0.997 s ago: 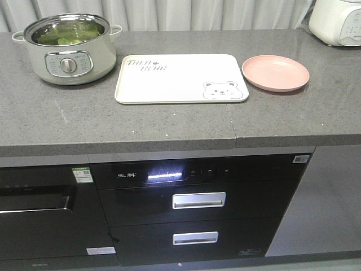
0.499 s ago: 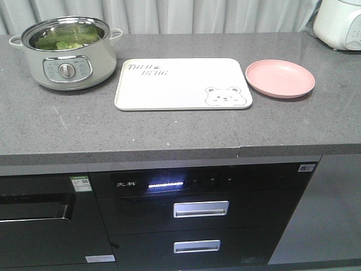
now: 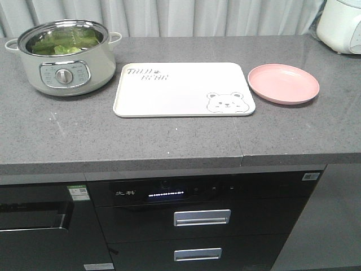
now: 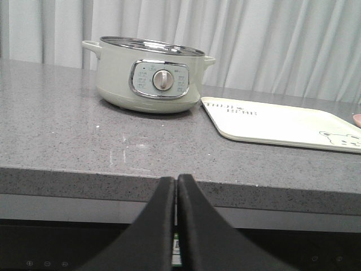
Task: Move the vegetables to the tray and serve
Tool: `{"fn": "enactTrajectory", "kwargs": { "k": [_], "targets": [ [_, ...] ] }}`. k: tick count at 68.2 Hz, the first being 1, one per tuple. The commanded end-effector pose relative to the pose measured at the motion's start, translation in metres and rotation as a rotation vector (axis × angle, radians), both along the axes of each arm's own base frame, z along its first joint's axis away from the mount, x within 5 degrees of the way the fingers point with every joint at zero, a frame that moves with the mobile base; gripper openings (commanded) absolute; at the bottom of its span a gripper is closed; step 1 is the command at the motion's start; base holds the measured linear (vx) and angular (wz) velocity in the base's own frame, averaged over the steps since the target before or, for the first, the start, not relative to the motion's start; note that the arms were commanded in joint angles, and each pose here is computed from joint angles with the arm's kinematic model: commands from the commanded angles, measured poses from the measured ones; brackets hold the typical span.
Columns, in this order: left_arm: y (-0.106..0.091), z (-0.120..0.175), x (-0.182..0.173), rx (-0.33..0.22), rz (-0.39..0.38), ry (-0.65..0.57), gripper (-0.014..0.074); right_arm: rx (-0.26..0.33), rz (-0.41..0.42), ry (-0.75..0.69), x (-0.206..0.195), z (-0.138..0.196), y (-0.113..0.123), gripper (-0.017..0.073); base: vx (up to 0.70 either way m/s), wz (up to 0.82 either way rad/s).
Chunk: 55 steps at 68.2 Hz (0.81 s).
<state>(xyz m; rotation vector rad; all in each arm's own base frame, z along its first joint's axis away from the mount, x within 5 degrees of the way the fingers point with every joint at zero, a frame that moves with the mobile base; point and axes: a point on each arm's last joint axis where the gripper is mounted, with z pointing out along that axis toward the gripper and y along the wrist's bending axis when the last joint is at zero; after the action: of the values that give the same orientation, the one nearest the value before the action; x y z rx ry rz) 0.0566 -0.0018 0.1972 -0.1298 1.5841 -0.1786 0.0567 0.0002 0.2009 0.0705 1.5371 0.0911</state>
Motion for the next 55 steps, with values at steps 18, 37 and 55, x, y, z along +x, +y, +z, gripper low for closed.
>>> {"fn": "enactTrajectory", "kwargs": {
  "k": [18,37,55],
  "targets": [
    [0.0002,-0.0021,0.0,-0.012,0.003,-0.057,-0.0006,-0.013,0.017,-0.057,-0.0001,0.0012,0.0018,-0.0003,0.06,0.0],
    [0.0002,-0.0021,0.0,-0.012,0.003,-0.057,-0.0006,-0.013,0.017,-0.057,-0.0001,0.0012,0.0018,-0.0003,0.07,0.02],
    [0.0002,-0.0021,0.0,-0.012,0.003,-0.057,-0.0006,-0.013,0.016,-0.056,-0.0001,0.0011,0.0017,-0.0003,0.08,0.02]
  ]
}}
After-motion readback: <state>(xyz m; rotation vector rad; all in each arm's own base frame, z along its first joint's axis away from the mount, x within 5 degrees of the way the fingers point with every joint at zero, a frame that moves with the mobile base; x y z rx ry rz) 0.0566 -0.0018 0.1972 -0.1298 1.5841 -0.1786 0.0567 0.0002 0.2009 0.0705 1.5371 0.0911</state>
